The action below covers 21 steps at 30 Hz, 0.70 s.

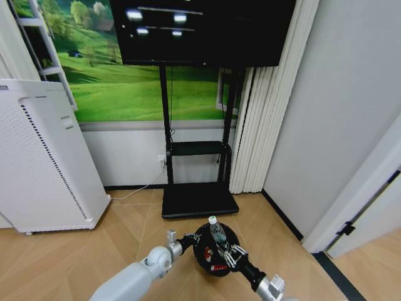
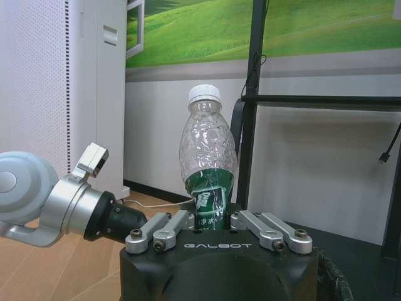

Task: Pick up the trash bin and place the garbage on the floor into it.

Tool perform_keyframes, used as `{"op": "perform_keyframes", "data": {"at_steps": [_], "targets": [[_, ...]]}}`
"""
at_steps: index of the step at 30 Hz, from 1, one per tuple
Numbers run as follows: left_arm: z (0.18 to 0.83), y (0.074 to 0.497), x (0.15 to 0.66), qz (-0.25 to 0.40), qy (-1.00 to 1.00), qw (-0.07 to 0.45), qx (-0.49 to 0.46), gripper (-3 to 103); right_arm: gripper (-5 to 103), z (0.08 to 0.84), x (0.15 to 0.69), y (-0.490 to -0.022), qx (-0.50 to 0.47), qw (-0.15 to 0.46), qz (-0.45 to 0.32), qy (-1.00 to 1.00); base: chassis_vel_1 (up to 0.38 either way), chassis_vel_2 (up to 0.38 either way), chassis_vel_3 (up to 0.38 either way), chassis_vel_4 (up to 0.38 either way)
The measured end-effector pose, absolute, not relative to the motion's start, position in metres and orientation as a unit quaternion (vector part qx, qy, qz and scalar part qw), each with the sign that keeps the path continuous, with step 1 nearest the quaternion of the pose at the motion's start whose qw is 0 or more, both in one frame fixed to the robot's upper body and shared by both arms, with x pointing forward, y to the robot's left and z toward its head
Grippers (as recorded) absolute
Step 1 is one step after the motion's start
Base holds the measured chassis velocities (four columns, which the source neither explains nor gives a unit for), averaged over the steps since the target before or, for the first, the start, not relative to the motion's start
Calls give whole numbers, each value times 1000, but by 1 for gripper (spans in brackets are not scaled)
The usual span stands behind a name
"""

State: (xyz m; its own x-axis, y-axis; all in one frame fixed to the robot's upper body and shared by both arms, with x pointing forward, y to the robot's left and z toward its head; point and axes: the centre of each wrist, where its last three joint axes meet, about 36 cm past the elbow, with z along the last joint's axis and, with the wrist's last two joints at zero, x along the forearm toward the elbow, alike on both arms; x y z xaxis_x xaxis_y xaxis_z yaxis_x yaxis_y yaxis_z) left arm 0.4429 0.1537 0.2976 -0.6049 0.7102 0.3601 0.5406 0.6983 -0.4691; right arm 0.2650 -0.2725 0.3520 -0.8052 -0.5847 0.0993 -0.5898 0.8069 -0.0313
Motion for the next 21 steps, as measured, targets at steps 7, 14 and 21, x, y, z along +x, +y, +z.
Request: {"op": "perform_keyframes", "data": {"at_steps": [7,14,21], "targets": [[298,154,434,166,-879,268,-357,7,35,349,267,-274,318,45,53,-946,0,0,0,0],[295,159,428,167,-880,273,-351,7,62,349,267,-270,310,44,45,-949,0,0,0,0],[302,174,423,173,-888,273,-328,7,89,351,266,-266,281,37,22,-959,0,0,0,0]]}}
